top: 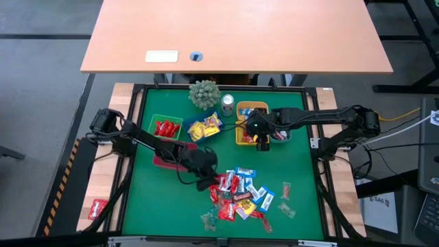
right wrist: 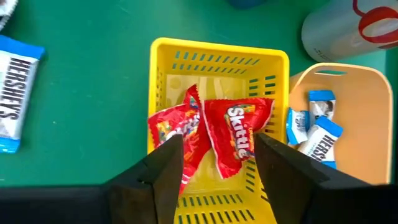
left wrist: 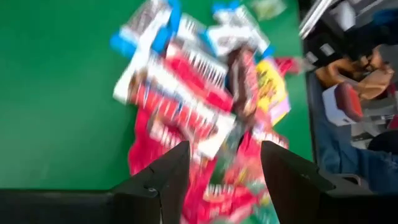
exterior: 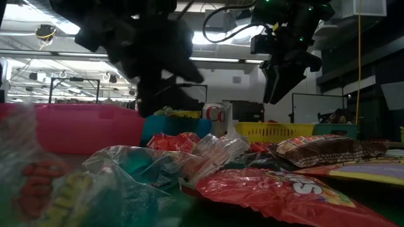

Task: Sort candy
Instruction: Put the red candy pack into the yellow bin

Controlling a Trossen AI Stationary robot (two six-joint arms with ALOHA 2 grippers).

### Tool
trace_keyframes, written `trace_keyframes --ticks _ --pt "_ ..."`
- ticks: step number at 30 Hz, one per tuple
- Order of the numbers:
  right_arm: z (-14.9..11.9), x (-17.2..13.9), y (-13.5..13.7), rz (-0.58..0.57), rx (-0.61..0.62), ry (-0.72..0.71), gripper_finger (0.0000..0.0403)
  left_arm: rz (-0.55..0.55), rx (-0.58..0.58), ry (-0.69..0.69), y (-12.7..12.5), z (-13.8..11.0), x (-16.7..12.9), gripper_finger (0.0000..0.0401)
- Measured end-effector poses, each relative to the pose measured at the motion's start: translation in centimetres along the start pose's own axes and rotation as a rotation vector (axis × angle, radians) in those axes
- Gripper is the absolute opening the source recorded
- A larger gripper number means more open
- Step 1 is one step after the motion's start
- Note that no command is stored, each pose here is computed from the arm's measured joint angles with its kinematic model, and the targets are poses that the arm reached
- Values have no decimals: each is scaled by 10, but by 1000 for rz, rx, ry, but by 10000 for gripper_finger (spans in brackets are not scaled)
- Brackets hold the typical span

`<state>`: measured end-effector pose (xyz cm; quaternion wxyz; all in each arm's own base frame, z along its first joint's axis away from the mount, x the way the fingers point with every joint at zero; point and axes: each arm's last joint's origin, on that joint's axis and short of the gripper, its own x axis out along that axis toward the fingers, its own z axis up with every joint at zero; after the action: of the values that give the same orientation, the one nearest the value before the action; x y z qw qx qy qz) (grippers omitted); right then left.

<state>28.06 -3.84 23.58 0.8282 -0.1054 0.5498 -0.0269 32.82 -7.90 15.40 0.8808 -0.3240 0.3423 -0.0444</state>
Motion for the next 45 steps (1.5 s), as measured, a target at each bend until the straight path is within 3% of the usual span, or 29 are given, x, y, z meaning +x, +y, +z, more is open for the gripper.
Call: trace_keyframes --ticks 4,11,28,40,45 --pt "0 0 1 25 29 -7 198 35 -27 28 -5 -10 1 184" --pt "0 0 1 25 31 -7 198 135 -2 -66 -9 -15 2 181" --pt "1 0 0 22 32 -17 198 210 16 -53 -2 -27 14 180" --pt "5 0 -1 13 35 -54 198 202 15 -35 5 -34 25 180" --pt "5 0 -1 11 36 -60 198 206 15 -29 7 -35 28 161"
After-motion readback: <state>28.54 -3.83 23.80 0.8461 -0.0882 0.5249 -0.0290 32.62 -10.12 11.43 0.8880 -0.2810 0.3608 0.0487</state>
